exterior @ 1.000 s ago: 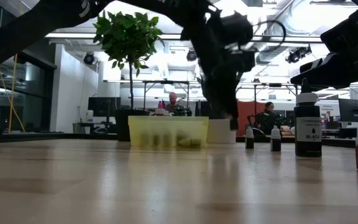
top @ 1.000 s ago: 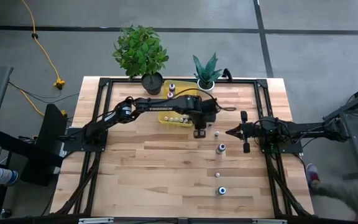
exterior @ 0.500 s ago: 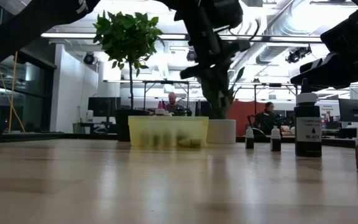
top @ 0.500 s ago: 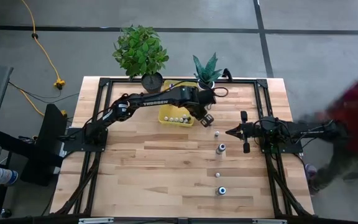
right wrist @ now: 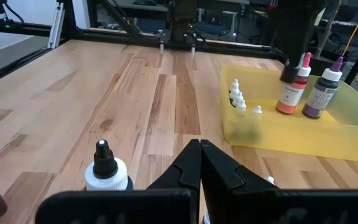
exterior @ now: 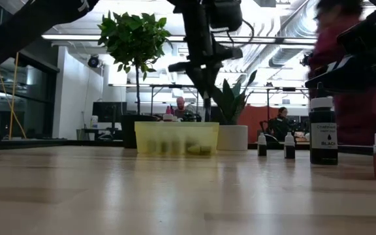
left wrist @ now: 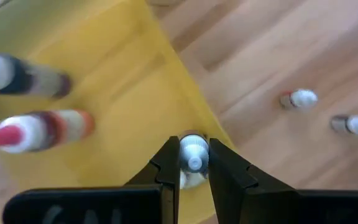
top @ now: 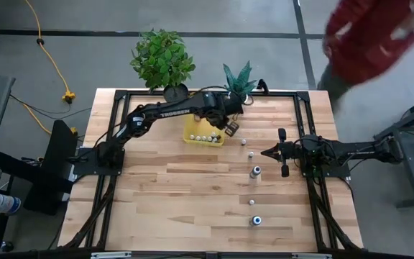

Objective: Pick & Place food coloring
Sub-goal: Put the small purple food coloring bottle into the yellow bin

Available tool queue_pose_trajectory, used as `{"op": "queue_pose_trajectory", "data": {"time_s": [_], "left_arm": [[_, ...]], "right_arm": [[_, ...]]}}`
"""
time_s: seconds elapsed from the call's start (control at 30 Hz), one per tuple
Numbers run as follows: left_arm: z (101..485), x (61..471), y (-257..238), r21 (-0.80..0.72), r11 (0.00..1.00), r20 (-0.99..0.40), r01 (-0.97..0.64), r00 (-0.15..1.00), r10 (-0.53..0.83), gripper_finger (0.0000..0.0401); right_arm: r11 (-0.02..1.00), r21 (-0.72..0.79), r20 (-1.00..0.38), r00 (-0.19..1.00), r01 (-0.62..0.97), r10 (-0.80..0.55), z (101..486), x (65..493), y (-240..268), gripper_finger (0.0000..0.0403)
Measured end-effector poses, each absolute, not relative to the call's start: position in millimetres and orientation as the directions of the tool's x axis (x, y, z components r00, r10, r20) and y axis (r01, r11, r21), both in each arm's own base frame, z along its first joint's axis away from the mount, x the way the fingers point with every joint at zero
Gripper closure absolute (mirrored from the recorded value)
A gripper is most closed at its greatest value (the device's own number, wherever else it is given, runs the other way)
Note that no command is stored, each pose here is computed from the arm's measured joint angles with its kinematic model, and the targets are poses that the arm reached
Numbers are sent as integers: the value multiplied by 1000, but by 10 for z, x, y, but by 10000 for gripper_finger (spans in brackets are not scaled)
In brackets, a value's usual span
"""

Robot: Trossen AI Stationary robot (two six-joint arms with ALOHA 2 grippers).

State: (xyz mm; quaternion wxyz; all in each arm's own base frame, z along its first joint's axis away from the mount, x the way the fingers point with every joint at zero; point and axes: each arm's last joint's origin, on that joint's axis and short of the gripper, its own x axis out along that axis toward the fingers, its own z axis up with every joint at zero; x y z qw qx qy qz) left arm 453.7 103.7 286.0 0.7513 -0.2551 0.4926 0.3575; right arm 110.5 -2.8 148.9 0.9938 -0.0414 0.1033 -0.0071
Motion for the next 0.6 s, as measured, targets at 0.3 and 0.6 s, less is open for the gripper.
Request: {"op": "queue_pose_trajectory", "data": {"time_s": [0.3, 0.6], "left_arm": [[2818, 4397, 1051, 66, 514, -936, -855, 126, 330, 341], [2600, 4377, 1055, 119, 457, -939, -882, 50, 340, 339]], "right_arm": [[996, -84, -204, 979, 6, -23, 1489, 1105, -29, 402], [996, -84, -205, 979, 6, -23, 1489, 1105, -29, 402]]}}
